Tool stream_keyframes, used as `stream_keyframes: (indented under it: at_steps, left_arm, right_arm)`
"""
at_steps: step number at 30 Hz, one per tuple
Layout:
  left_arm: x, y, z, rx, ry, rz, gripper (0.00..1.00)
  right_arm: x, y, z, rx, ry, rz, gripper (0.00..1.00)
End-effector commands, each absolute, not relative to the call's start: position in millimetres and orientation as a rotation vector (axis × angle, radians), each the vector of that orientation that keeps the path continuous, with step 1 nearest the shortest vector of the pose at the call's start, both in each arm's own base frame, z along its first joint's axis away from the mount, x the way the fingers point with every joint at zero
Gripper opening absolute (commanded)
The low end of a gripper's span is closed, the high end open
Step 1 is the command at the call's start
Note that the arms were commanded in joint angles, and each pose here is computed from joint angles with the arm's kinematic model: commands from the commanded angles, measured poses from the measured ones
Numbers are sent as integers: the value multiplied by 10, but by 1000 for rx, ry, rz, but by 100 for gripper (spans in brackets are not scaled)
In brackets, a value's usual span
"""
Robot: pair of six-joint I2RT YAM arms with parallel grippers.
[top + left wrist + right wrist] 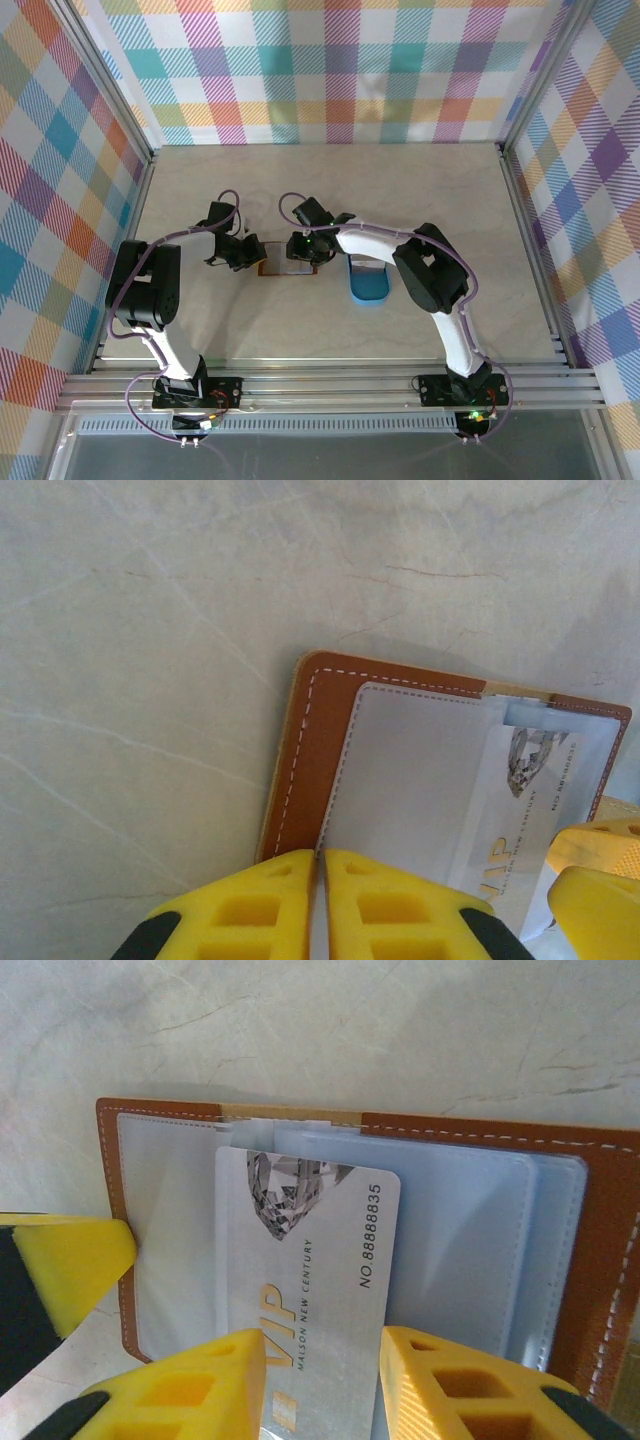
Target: Put the credit cards into the card holder
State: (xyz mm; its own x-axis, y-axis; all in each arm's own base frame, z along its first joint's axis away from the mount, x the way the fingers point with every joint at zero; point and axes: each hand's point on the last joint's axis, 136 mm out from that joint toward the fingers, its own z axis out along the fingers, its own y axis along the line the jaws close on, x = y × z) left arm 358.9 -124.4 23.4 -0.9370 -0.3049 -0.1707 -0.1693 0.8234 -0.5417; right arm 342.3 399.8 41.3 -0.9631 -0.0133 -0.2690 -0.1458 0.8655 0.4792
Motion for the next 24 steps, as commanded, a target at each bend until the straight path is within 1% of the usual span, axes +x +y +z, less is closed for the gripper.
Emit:
stream_keyframes:
  at_steps: [1, 7, 8, 24]
  left_arm:
    - [3449, -1255, 92, -366, 2836, -766, 13]
    - [3450, -1256, 96, -365, 2835, -769, 13]
    - [3515, -1268, 119, -351, 2805, -776, 13]
    - [3523, -1279, 124, -350, 2800, -786, 13]
  right_arm:
    - [3403, 4034, 348, -152, 2802, 720, 36]
    - [3387, 4049, 316, -146, 2814, 732, 36]
    - [3385, 4053, 312, -146, 2814, 733, 36]
    - [3374, 4174, 372, -202, 2797, 766, 35]
